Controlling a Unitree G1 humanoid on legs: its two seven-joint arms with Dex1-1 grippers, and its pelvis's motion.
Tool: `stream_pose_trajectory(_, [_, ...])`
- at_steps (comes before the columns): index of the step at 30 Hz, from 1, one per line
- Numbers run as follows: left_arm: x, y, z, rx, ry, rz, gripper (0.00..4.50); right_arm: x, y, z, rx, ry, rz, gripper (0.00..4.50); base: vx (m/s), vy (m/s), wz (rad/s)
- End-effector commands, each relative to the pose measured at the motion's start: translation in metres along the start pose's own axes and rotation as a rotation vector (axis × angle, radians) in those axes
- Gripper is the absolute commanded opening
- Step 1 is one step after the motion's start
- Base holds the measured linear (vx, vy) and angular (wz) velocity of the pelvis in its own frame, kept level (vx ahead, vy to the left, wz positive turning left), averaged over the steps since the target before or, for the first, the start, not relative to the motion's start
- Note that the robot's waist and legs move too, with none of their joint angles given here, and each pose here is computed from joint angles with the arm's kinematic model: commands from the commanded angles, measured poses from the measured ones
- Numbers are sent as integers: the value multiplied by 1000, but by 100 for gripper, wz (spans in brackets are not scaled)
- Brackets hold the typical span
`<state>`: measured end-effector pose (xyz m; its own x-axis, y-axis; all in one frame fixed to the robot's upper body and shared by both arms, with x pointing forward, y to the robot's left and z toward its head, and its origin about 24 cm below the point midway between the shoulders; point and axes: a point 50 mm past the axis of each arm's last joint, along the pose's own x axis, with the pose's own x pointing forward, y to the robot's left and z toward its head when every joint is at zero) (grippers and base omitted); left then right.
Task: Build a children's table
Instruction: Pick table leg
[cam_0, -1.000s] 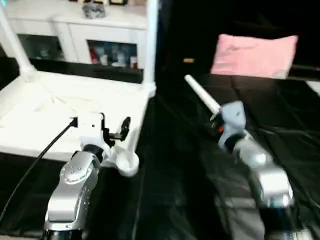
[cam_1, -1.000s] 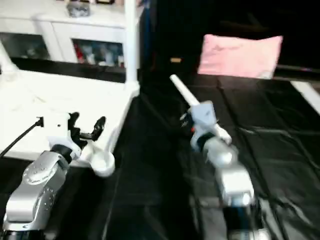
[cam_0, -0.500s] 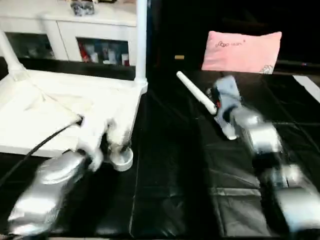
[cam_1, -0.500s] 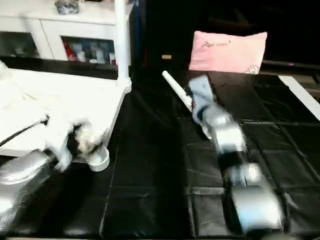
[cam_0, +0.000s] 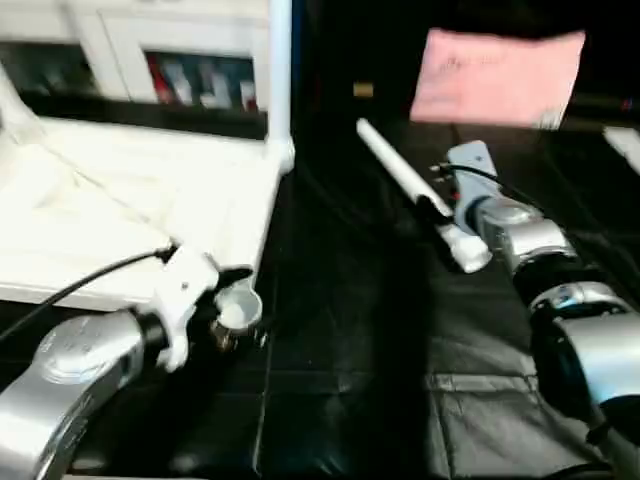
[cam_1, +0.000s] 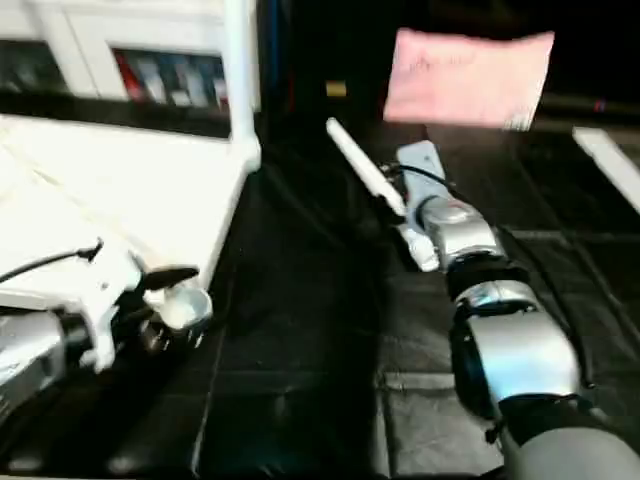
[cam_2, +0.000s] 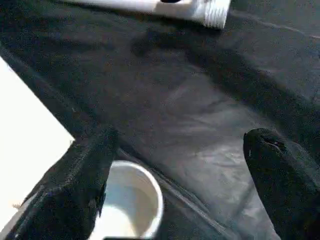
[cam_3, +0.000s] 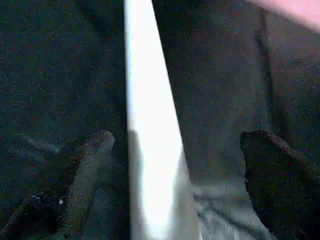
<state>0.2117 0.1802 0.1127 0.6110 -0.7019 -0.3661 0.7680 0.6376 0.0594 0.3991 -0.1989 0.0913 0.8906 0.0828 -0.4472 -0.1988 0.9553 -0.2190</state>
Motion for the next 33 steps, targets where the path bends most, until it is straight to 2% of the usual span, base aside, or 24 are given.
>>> stream_pose_trajectory(1, [-7, -4, 6, 12, 1, 9, 446, -2, -7, 8, -9, -18, -22, 450, 0, 0, 0])
stream_pose_trajectory(6, [-18, -8, 5, 0, 19, 32, 446, -2, -7, 9, 8, -19, -11, 450, 0, 0, 0])
stream_pose_trajectory(8, [-30, -13, 4, -13, 37, 69, 446, -1, -4, 7, 25, -27, 9, 450, 0, 0, 0])
stream_pose_trajectory(12, [-34, -14, 5, -14, 47, 80, 446, 0, -2, 8, 46, -29, 23, 450, 0, 0, 0])
stream_pose_trajectory(14, [-36, -13, 6, -6, 54, 80, 446, -1, -1, 9, 175, -10, 53, 450, 0, 0, 0])
stream_pose_trajectory(16, [-36, -12, 7, -4, 54, 80, 446, -1, -2, 8, 193, 14, 77, 450, 0, 0, 0])
stream_pose_trajectory(19, [-36, -11, 8, -3, 52, 81, 446, -3, -4, 5, 189, 52, 86, 450, 0, 0, 0])
stream_pose_trajectory(21, [-36, -11, 9, 0, 47, 77, 446, -5, -10, -1, 171, 121, 66, 450, 0, 0, 0])
stream_pose_trajectory(24, [-35, -11, 9, 3, 46, 69, 446, -6, -12, -2, 172, 139, 65, 450, 0, 0, 0])
stream_pose_trajectory(25, [-35, -11, 9, 3, 46, 69, 449, -6, -12, -2, 172, 139, 65, 432, 0, 0, 0])
stream_pose_trajectory(27, [-33, -10, 11, 7, 38, 51, 449, -7, -15, -4, 148, 154, 67, 432, 0, 0, 0])
stream_pose_trajectory(33, [-26, -6, 14, 7, 17, 16, 450, -9, -22, -5, 87, 178, 47, 381, 0, 0, 0])
